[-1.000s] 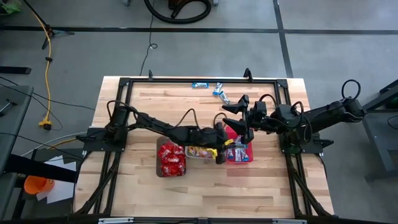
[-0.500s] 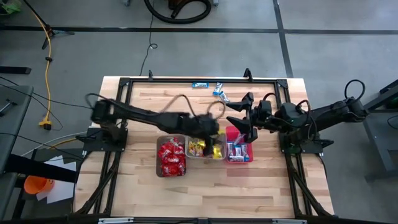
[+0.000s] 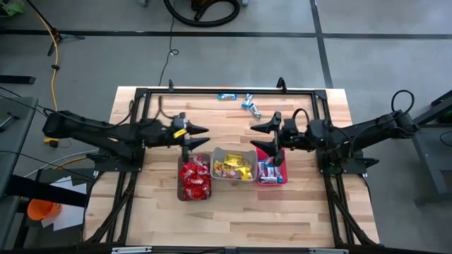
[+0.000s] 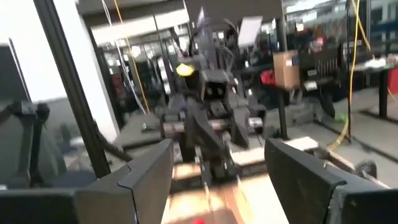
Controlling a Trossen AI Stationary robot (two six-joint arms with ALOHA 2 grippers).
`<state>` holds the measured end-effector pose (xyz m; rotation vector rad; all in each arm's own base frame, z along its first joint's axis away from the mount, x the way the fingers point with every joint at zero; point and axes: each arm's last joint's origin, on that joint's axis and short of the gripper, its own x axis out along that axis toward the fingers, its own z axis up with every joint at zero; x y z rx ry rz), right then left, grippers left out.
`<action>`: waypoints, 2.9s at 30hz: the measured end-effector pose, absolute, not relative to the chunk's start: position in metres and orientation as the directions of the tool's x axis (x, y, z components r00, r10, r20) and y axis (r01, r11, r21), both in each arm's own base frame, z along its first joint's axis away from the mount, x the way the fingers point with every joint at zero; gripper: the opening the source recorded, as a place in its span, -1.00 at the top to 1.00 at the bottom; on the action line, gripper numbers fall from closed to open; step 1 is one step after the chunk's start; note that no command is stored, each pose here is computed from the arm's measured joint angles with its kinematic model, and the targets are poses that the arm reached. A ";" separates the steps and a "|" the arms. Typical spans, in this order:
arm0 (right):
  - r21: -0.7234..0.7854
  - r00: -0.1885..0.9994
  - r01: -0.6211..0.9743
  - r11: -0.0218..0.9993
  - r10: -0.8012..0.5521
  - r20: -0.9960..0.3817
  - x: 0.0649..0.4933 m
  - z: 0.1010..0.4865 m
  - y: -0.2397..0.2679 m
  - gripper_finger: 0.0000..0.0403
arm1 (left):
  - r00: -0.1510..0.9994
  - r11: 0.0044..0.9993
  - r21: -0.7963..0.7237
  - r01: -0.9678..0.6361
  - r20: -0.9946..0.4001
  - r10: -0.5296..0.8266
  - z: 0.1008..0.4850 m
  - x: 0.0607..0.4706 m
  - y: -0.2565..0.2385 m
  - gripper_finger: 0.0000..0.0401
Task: Sort candy
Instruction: Put the white chocolate into the pink bin
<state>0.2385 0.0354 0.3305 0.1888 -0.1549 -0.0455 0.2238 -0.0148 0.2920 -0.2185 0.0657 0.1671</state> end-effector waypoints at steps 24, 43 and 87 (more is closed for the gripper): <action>0.290 0.956 0.278 0.916 -0.235 -0.175 0.265 0.278 0.035 -0.23 | 0.994 0.974 -0.198 -0.108 0.007 0.112 0.274 0.202 -0.020 0.20; 0.176 0.424 0.763 0.623 -0.276 -0.862 0.273 0.211 -0.163 -0.23 | 0.980 0.964 -0.180 -0.194 -0.002 0.197 0.273 0.202 -0.017 0.20; 0.159 0.874 0.313 0.936 -0.218 -0.433 0.252 0.348 -0.042 0.98 | 0.944 0.965 -0.133 -0.226 0.215 0.251 0.310 0.156 -0.010 0.20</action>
